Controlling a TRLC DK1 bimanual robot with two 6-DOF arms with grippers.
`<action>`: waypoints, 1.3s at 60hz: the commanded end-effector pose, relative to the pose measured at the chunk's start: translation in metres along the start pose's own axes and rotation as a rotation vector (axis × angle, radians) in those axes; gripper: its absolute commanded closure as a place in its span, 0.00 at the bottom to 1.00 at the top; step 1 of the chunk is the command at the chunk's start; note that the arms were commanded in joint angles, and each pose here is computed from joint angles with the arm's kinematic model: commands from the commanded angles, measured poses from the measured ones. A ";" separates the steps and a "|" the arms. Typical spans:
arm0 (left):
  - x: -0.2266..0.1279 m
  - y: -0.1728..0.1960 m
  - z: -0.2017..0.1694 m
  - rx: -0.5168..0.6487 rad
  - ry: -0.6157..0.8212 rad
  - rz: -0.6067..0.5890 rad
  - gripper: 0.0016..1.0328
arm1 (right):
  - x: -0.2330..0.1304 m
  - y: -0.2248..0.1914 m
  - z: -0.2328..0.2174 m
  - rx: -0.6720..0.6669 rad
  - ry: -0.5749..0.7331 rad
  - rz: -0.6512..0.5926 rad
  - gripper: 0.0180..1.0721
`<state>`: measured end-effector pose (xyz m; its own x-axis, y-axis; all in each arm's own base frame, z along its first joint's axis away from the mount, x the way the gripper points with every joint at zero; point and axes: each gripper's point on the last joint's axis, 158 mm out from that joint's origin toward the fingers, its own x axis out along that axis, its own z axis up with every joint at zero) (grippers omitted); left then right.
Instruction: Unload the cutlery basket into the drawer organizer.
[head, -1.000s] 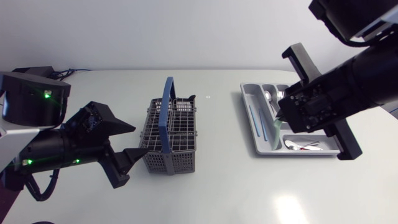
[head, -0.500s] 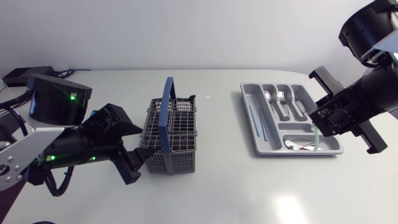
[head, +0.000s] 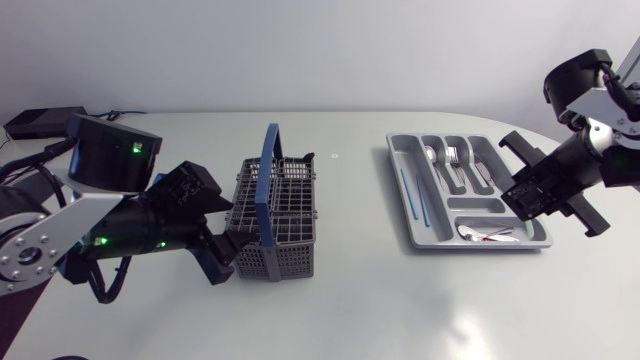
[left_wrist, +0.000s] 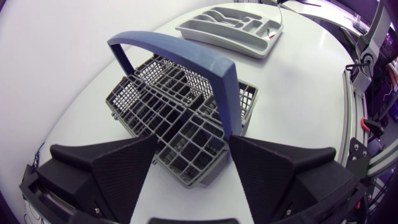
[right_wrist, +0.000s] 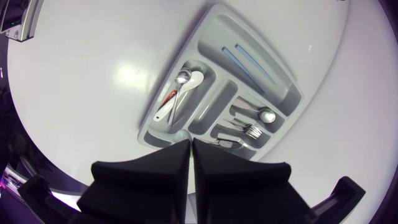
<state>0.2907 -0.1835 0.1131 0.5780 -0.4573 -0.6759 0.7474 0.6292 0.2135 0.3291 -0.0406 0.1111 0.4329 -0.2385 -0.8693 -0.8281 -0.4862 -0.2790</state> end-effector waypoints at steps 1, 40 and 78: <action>0.001 0.009 0.009 -0.017 -0.012 0.018 0.22 | 0.015 0.006 0.000 -0.055 0.004 0.043 0.94; 0.004 0.024 -0.007 -0.027 0.006 0.055 0.22 | 0.070 -0.014 0.012 -0.118 0.068 0.091 0.60; -0.011 0.022 -0.001 -0.028 -0.005 0.056 0.22 | 0.005 -0.097 0.030 0.141 -0.069 -0.191 0.07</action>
<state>0.3006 -0.1663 0.1141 0.6042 -0.4233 -0.6750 0.7109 0.6690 0.2169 0.3777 0.0002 0.0671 0.4613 -0.1817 -0.8684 -0.8139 -0.4764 -0.3327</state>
